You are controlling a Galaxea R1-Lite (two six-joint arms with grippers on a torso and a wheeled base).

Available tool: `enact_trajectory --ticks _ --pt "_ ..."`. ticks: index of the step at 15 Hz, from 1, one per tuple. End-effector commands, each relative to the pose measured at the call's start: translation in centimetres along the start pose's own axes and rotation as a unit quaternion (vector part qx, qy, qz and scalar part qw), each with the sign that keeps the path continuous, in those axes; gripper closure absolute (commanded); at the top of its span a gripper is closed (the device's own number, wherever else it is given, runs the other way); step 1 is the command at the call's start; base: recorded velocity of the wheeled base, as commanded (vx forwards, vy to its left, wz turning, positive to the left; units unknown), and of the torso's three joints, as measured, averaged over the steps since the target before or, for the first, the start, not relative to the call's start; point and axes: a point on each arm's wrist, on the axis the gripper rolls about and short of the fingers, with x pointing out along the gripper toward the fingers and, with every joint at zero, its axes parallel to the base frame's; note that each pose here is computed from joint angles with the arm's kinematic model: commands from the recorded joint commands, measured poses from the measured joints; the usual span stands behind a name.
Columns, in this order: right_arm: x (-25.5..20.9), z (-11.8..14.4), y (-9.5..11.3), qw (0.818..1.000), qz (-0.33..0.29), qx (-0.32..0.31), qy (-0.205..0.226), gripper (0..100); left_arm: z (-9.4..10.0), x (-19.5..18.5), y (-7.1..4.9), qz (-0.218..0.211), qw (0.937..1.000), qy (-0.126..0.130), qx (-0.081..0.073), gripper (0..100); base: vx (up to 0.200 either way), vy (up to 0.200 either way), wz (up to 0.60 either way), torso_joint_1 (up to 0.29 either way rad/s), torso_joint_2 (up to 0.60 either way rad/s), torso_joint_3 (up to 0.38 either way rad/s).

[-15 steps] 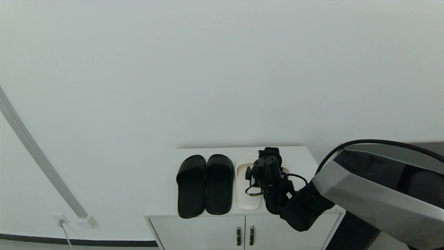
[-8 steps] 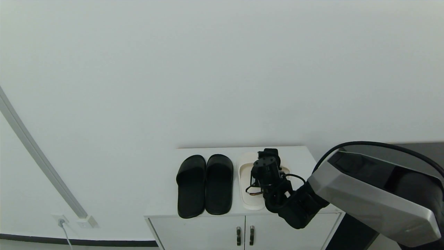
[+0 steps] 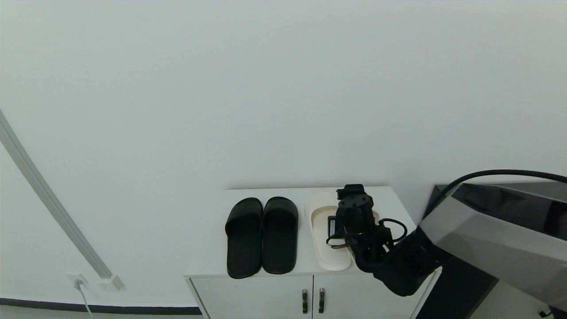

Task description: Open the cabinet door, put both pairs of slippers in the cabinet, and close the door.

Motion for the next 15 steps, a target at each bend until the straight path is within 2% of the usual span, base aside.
enact_trajectory --ticks 1,3,5,6,8,13,15 --pt "-6.3 4.3 -2.6 0.997 0.071 -0.007 -0.03 100 0.0 0.0 0.0 0.0 1.0 0.0 0.0 100 0.0 0.0 0.0 0.0 0.0 0.0" --pt "-10.5 4.5 -4.4 0.988 0.154 -0.02 -0.007 100 0.0 0.0 0.0 0.0 1.0 0.0 0.0 100 0.0 0.0 0.0 0.0 0.0 0.0" --pt "-12.6 4.6 -5.3 0.977 0.21 -0.033 0.009 100 0.0 0.0 0.0 0.001 1.0 0.0 0.0 100 0.0 0.0 0.0 0.0 0.0 0.0" --pt "-14.2 4.6 -6.1 0.963 0.267 -0.036 0.02 100 0.0 0.0 0.0 0.001 1.0 0.0 -0.001 100 0.0 0.0 0.0 0.0 0.0 0.0" --pt "-15.8 4.8 -6.8 0.943 0.329 -0.042 0.031 100 0.0 0.0 0.0 0.001 1.0 0.001 -0.001 100 0.0 0.0 0.0 0.0 0.0 0.0" --pt "-16.1 4.0 -7.0 0.935 0.346 -0.051 0.059 100 0.0 0.0 0.0 0.001 1.0 0.001 -0.001 100 0.0 0.0 0.0 0.0 0.0 0.0" --pt "-16.1 3.8 -7.1 0.935 0.345 -0.053 0.062 100 0.0 0.0 0.0 0.001 1.0 0.0 -0.002 100 -0.2 0.0 0.0 0.002 0.0 0.002"
